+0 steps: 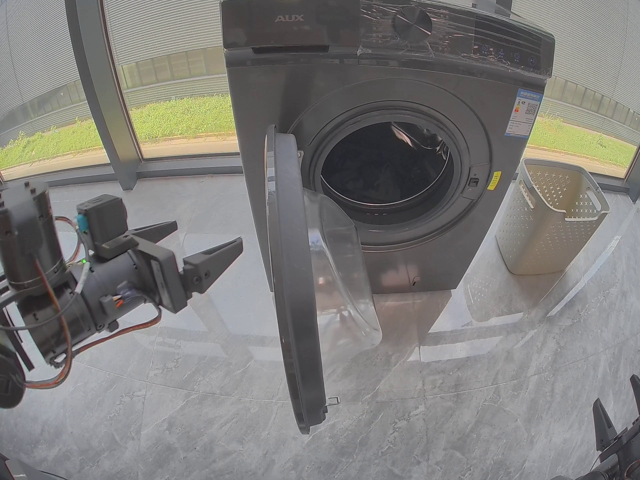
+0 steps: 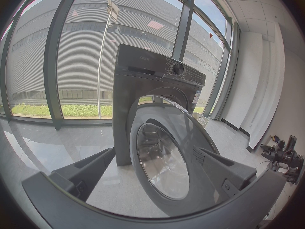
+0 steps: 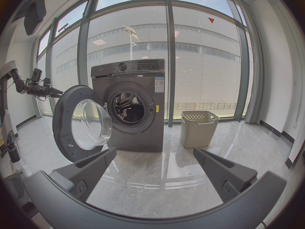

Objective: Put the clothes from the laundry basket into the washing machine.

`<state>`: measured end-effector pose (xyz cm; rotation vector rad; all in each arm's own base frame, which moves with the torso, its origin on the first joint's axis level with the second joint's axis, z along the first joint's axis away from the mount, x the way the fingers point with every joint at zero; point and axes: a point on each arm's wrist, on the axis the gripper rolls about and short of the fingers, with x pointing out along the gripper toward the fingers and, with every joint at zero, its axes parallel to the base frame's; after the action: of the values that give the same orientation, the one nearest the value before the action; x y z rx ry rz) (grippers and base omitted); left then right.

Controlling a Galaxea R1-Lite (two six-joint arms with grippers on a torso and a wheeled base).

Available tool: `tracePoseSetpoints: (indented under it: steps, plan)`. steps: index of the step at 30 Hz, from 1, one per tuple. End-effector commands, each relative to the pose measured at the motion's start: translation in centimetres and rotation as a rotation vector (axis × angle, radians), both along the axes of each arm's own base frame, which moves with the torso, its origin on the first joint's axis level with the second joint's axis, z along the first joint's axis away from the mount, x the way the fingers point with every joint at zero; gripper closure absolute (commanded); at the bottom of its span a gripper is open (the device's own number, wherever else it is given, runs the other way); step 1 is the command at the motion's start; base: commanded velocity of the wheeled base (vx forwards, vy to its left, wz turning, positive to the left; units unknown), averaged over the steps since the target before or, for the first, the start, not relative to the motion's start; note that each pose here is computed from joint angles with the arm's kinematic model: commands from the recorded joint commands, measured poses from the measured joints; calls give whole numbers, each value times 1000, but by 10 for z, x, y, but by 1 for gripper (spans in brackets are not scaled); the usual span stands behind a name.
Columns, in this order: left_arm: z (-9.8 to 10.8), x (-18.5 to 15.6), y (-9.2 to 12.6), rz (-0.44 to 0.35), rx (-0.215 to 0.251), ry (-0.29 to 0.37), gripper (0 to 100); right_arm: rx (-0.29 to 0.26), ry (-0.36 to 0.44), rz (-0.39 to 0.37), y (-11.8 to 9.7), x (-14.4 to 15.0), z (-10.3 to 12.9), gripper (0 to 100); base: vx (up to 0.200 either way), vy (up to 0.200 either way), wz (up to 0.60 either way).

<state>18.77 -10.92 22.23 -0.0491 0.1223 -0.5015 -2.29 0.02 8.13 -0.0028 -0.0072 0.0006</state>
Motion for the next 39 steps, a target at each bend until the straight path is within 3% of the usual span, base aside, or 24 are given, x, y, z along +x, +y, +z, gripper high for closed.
tracePoseSetpoints:
  steps: [1, 10, 20, 33, 39]
  plan:
    - [-11, 36, -23, -4, 13, 22, 0, 0, 1, 1, 0, 0, -5, 0, 0, 0, 0]
    - [-7, 65, -56, -37, -2, 11, 0, 0, 1, 1, 0, 0, -5, 0, 0, 0, 0]
    - [-12, 81, -71, -25, 6, 15, 0, 0, 1, 1, 0, 0, -5, 0, 0, 0, 0]
    - [-2, 126, -103, -28, -35, -38, 0, 0, 1, 1, 0, 0, -5, 0, 0, 0, 0]
    - [-6, 130, -106, -30, -26, -25, 0, 0, 1, 1, 0, 0, -5, 0, 0, 0, 0]
